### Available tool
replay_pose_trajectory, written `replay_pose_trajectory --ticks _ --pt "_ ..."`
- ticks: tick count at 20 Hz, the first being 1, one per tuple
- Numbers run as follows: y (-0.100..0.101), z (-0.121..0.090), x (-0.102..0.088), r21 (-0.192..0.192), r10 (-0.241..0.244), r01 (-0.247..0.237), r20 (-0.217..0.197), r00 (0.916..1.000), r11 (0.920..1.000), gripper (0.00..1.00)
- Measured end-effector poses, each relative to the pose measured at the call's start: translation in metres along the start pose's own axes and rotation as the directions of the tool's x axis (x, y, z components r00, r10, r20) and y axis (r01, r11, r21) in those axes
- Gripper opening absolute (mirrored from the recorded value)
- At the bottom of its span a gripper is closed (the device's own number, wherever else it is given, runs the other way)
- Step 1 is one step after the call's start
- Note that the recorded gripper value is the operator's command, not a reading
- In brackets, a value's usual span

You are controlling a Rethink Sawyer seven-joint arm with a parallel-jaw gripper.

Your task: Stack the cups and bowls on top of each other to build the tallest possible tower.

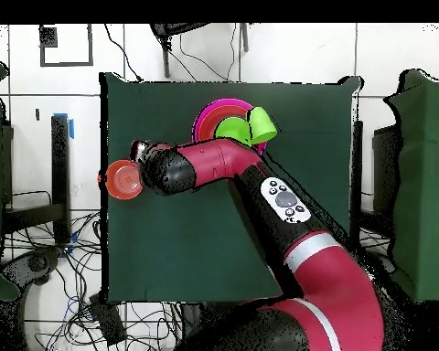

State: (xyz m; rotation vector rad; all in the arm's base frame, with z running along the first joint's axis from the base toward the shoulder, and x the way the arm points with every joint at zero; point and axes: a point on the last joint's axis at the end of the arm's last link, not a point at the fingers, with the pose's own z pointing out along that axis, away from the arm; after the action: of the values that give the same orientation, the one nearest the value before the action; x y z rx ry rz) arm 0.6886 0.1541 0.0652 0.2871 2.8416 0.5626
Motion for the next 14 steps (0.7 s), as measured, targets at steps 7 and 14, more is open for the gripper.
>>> replay_pose_trajectory --ticks 7,14 --pt "0.013 -0.007 0.003 -0.013 -0.021 0.021 0.000 0.9998 0.9997 1.00" --pt "0.014 -0.001 0.015 -0.023 -0.019 0.019 -0.026 0.9995 0.9996 1.00"
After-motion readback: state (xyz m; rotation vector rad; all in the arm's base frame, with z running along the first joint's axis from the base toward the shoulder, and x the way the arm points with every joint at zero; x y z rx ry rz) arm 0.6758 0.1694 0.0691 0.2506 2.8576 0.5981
